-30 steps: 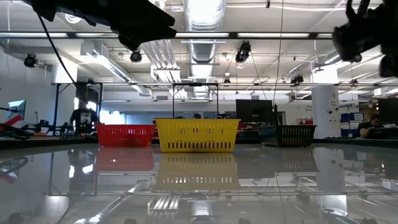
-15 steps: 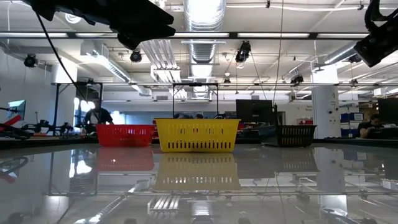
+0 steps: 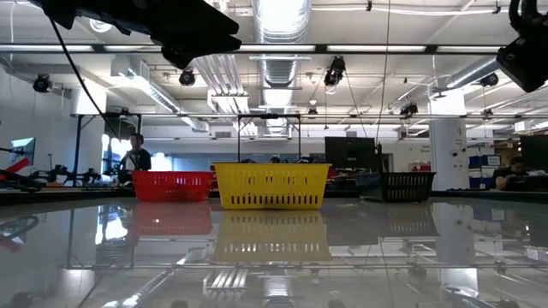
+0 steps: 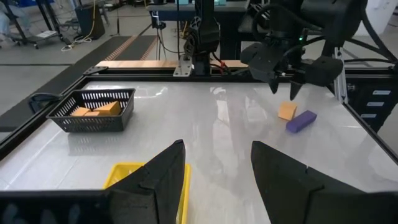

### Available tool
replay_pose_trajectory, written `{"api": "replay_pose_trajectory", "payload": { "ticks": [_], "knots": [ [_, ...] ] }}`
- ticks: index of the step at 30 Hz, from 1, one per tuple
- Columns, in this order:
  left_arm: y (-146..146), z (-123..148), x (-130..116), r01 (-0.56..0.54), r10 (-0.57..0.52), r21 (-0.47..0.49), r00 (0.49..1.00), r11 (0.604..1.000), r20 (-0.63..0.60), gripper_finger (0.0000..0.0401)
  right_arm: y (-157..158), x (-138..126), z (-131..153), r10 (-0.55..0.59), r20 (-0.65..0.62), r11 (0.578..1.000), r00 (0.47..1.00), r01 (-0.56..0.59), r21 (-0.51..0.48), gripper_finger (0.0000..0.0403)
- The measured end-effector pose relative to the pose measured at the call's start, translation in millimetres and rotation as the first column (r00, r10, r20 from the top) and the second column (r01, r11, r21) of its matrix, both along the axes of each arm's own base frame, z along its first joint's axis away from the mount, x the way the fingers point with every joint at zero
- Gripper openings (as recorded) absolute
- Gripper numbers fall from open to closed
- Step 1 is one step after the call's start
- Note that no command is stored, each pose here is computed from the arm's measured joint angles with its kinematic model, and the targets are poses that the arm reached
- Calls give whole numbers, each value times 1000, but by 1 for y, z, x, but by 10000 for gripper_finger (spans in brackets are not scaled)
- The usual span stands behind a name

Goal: Sort & place blocks by color
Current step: Put the orange block into the black bin

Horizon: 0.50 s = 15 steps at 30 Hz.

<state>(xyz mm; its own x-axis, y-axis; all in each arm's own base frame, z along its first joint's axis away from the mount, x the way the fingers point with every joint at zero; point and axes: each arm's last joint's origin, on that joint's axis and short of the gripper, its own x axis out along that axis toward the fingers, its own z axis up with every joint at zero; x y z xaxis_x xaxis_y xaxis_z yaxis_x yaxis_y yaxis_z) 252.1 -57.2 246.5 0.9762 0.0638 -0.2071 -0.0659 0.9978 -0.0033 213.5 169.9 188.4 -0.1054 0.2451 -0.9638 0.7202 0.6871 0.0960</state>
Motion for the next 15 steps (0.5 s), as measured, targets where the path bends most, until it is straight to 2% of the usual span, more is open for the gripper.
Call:
{"api": "replay_pose_trajectory", "payload": {
  "ticks": [10, 15],
  "knots": [
    [0, 0, 0, 0, 0, 1, 1000, 1000, -3, 169, 13, 1, -14, 9, -13, 1000, 1000, -9, -9, 269],
    [0, -1, 0, 0, 0, 2, 1000, 1000, -7, 169, 14, 3, -26, 39, -40, 999, 998, -41, -34, 275]
  ]
}}
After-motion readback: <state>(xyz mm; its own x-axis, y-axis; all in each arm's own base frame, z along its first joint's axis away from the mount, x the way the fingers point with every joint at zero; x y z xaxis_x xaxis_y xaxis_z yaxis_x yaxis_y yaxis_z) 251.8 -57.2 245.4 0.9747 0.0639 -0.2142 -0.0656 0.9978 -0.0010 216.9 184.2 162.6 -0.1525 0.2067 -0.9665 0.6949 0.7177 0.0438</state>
